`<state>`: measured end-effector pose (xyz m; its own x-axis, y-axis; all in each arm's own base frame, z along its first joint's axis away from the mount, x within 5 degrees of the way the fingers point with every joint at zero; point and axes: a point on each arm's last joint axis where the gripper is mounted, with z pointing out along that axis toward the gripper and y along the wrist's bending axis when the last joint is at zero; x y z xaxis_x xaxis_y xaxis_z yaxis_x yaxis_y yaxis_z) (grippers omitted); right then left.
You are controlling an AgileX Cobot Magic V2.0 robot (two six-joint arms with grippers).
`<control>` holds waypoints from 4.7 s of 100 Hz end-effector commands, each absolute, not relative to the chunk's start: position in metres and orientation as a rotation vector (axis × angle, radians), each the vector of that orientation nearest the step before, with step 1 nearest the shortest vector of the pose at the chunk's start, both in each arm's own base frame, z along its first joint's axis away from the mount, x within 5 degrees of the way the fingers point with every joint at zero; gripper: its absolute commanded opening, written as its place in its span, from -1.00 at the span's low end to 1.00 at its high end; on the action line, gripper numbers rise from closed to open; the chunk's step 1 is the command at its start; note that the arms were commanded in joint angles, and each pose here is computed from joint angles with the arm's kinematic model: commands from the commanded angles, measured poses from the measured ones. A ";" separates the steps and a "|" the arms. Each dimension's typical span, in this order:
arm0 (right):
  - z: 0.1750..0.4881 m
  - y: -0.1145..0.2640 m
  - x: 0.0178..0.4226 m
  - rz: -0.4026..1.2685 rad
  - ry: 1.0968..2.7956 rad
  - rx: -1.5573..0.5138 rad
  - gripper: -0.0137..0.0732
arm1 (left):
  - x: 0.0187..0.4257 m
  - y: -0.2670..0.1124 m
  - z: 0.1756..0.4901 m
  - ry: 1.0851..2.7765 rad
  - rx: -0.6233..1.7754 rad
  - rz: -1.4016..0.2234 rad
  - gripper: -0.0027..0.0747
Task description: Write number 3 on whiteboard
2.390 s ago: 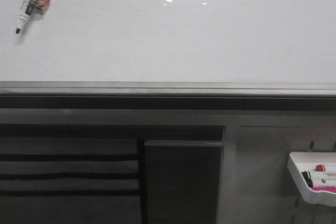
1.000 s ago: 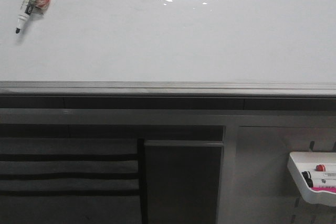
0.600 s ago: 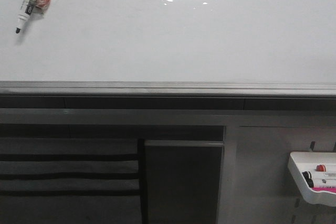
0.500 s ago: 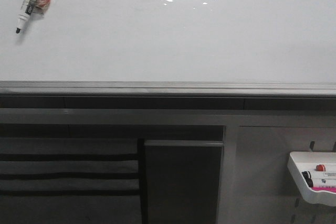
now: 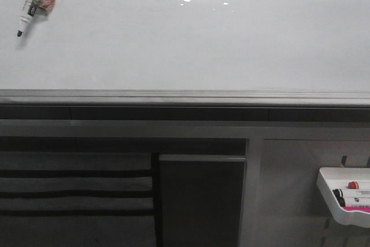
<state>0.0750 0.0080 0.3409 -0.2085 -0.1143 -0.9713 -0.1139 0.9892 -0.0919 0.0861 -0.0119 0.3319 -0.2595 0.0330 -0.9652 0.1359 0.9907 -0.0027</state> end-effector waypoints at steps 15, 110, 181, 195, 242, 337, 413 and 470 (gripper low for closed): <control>0.347 0.006 0.082 -0.022 1.673 -0.147 -0.48 | 0.107 -0.014 0.339 1.763 0.107 -0.109 -0.53; 0.330 0.010 0.110 0.064 1.826 -0.111 0.18 | 0.255 -0.078 0.311 1.849 0.458 -0.074 0.20; 0.330 0.010 0.110 0.064 1.826 -0.111 0.18 | 0.310 -0.081 0.297 1.854 0.423 -0.041 -0.44; 0.330 0.010 0.110 0.064 1.826 -0.111 0.18 | 0.310 -0.081 0.297 1.850 0.422 -0.041 -0.66; 0.354 0.017 0.102 0.147 1.985 -0.178 0.18 | 0.268 -0.098 0.332 1.976 0.558 -0.102 -0.98; 0.359 0.162 0.171 0.568 1.731 -1.443 0.18 | 0.157 -0.195 0.343 1.778 1.650 -0.395 -0.98; 0.359 0.184 0.181 0.575 1.687 -1.492 -0.30 | 0.158 -0.196 0.344 1.769 1.649 -0.391 -0.98; 0.358 0.183 0.180 0.566 1.689 -1.512 -0.68 | 0.164 -0.193 0.345 1.778 1.592 -0.326 -0.98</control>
<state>0.1815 0.1838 0.3409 -0.0070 -0.6605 -0.7508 -0.9764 0.1665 -0.1373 0.1626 -0.1930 0.3234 0.0428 0.8294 -0.5571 0.9647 0.1108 0.2390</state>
